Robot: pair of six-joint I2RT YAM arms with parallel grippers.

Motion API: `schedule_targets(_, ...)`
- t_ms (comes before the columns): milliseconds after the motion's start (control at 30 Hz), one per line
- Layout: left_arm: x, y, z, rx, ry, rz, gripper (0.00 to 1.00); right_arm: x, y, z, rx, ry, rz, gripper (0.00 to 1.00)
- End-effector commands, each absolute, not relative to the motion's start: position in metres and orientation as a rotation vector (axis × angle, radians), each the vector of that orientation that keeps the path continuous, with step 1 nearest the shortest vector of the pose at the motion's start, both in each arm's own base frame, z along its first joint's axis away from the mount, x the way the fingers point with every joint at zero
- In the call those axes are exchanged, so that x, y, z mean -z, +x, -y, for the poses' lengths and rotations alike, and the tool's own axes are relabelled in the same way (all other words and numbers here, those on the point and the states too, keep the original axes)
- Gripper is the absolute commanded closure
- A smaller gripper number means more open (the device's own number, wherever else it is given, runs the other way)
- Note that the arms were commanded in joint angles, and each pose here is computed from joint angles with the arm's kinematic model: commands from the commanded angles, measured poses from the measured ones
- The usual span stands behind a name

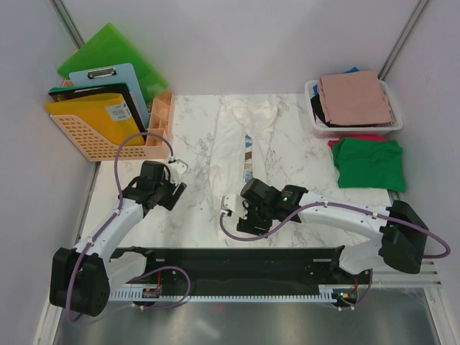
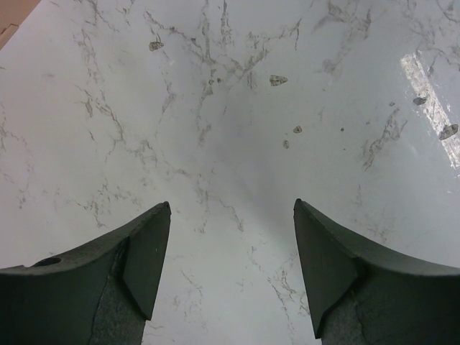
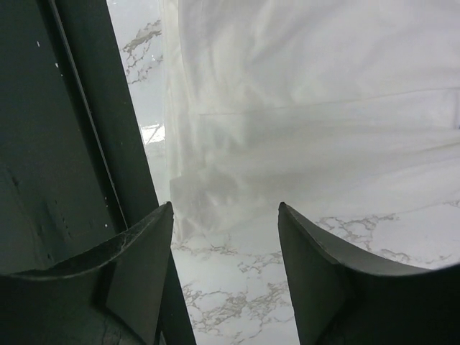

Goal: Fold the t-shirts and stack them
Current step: Fold the tshirt

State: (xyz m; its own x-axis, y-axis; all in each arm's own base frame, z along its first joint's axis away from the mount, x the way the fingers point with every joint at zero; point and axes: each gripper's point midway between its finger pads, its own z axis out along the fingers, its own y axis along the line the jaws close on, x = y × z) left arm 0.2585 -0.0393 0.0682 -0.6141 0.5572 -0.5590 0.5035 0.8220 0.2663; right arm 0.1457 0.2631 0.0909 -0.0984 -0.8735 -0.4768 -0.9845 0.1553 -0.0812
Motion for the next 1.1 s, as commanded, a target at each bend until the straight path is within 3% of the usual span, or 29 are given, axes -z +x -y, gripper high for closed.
schedule_targets(0, -0.071, 0.266, 0.040, -0.121, 0.799, -2.319, 0.23, -0.087, 0.150, -0.291, -0.448, -1.767, -1.984, 0.33)
schedule_targets(100, -0.070, 0.264, 0.038, -0.131, 0.804, -2.323, 0.23, -0.081, 0.157, -0.309, -0.464, -1.791, -1.979, 0.37)
schedule_targets(500, -0.067, 0.260, 0.033, -0.159, 0.812, -2.325, 0.24, -0.057, 0.173, -0.361, -0.542, -1.831, -1.976, 0.40)
schedule_targets(1067, -0.062, 0.262, 0.034, -0.159, 0.820, -2.330, 0.24, -0.049, 0.148, -0.361, -0.598, -1.872, -1.989, 0.43)
